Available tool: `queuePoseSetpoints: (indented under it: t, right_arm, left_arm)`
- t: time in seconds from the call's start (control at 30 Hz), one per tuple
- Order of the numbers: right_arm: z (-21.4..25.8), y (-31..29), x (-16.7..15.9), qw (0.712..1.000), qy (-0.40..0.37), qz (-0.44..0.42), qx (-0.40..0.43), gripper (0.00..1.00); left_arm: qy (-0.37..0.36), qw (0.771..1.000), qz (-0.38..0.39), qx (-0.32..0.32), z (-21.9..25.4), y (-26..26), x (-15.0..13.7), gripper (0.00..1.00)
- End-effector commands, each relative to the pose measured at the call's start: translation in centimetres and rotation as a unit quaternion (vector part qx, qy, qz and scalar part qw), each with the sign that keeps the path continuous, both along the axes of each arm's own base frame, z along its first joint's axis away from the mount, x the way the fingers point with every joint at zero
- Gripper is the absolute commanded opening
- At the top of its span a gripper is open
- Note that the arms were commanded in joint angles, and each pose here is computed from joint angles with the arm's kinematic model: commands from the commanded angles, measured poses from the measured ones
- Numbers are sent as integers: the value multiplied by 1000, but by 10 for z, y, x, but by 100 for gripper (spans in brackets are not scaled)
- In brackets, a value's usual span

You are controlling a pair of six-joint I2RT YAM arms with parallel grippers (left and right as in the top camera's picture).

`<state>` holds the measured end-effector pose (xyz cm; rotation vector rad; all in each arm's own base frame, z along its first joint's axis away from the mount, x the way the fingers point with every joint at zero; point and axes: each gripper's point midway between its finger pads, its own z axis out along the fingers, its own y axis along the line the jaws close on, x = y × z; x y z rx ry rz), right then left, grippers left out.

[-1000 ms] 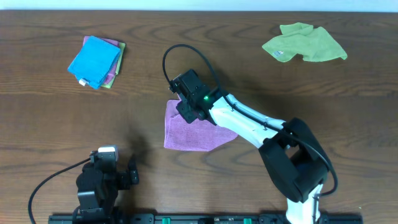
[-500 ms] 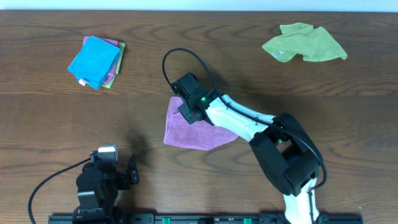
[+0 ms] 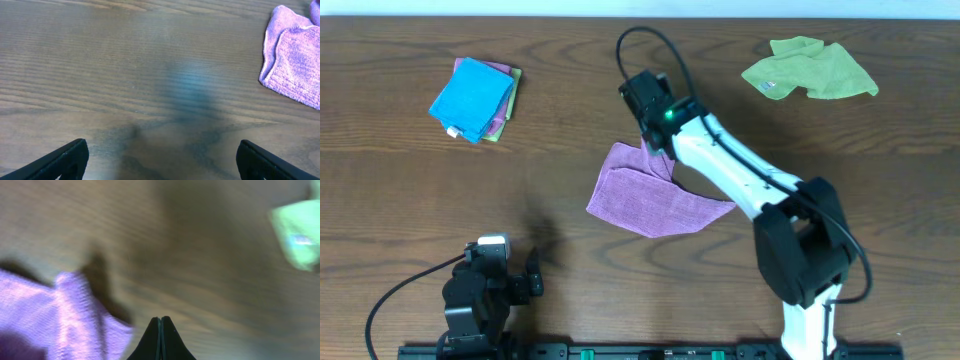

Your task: Fold the cloth

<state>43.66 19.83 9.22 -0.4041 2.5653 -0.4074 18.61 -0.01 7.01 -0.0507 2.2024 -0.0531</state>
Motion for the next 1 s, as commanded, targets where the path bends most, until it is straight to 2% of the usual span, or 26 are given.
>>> queuePoseSetpoints:
  t: [0.0,0.03,0.07,0.13,0.17,0.23,0.43,0.57,0.8,0.97]
  right_arm:
    - [51,-40,16,992,-78,-91,-25,1]
    - [48,-39,14,994,-65,-87,-13,1]
    - [41,-32,11,996,-42,-76,13,11]
    - [28,-10,2,997,10,-36,70,44]
    - [23,3,-2,995,32,-14,98,55]
    - [15,23,-7,989,56,19,139,63]
    - [-16,53,-17,978,94,73,170,61]
    - [-33,73,-26,972,114,109,174,52]
    - [-67,87,-34,970,137,120,160,50]
    - [-78,77,-29,978,128,106,126,47]
  left_arm:
    - [10,1000,3,-1,-7,1,-3,96]
    - [10,1000,3,-1,-7,1,-3,96]
    - [10,1000,3,-1,-7,1,-3,96]
    - [10,1000,3,-1,-7,1,-3,95]
    - [10,1000,3,-1,-7,1,-3,95]
    - [10,1000,3,-1,-7,1,-3,95]
    - [10,1000,3,-1,-7,1,-3,96]
    - [10,1000,4,-1,-7,1,-3,95]
    - [10,1000,3,-1,-7,1,-3,95]
    - [10,1000,3,-1,-7,1,-3,95]
